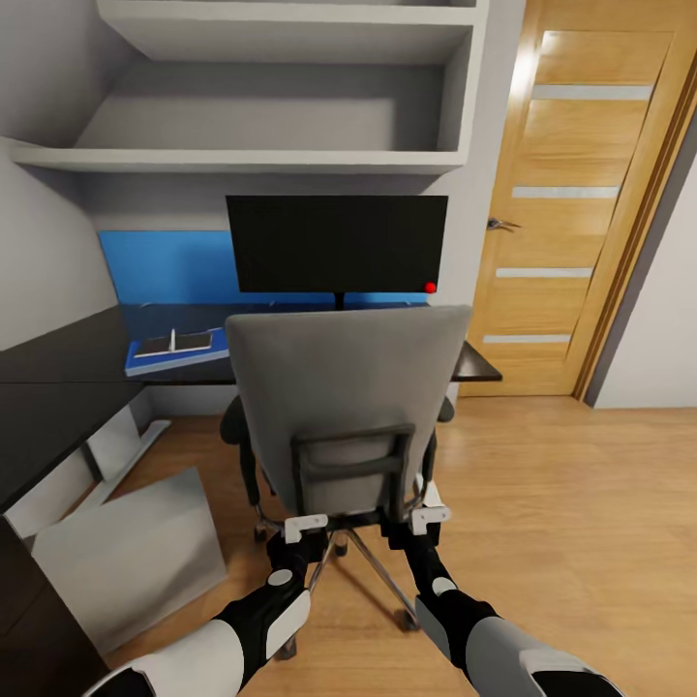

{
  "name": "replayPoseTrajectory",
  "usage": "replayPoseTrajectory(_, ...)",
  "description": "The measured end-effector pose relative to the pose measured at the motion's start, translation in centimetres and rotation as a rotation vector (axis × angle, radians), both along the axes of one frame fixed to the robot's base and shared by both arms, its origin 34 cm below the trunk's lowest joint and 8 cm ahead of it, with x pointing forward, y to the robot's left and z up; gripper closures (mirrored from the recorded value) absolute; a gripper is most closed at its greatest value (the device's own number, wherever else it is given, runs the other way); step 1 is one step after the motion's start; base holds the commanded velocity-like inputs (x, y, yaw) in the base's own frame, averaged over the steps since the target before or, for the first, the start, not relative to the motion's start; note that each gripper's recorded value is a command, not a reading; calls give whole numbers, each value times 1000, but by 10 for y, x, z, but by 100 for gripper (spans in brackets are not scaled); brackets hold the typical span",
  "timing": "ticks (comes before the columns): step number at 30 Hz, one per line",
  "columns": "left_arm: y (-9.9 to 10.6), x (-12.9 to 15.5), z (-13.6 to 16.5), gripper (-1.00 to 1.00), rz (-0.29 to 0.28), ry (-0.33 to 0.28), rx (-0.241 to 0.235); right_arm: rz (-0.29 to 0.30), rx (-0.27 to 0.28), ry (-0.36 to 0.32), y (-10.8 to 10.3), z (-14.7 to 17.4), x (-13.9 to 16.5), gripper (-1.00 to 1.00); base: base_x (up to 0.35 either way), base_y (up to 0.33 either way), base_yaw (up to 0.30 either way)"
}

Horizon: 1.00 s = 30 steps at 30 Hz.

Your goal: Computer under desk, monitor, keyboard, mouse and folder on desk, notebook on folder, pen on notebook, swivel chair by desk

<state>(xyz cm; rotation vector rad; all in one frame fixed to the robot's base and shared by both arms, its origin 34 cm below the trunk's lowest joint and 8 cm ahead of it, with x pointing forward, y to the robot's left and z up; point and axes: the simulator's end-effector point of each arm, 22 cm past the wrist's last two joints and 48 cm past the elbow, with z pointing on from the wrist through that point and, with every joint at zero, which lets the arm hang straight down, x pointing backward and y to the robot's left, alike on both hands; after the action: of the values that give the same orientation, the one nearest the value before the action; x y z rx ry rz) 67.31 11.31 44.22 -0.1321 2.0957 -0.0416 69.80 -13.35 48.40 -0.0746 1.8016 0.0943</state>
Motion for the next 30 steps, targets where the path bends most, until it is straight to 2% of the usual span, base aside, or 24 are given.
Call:
replayPoseTrajectory(5,0,1,1,-100,0,-3,1,2,-1,-1,0,0,0,-100,214,0,0)
replayPoseTrajectory(20,0,0,0,-100,-1,3,0,-1,-1,-1,-1,0,0,-100,13,0,0)
replayPoseTrajectory(30,0,0,0,-100,1,0,0,-1,-1,-2,-1,0,0,-100,173,0,0)
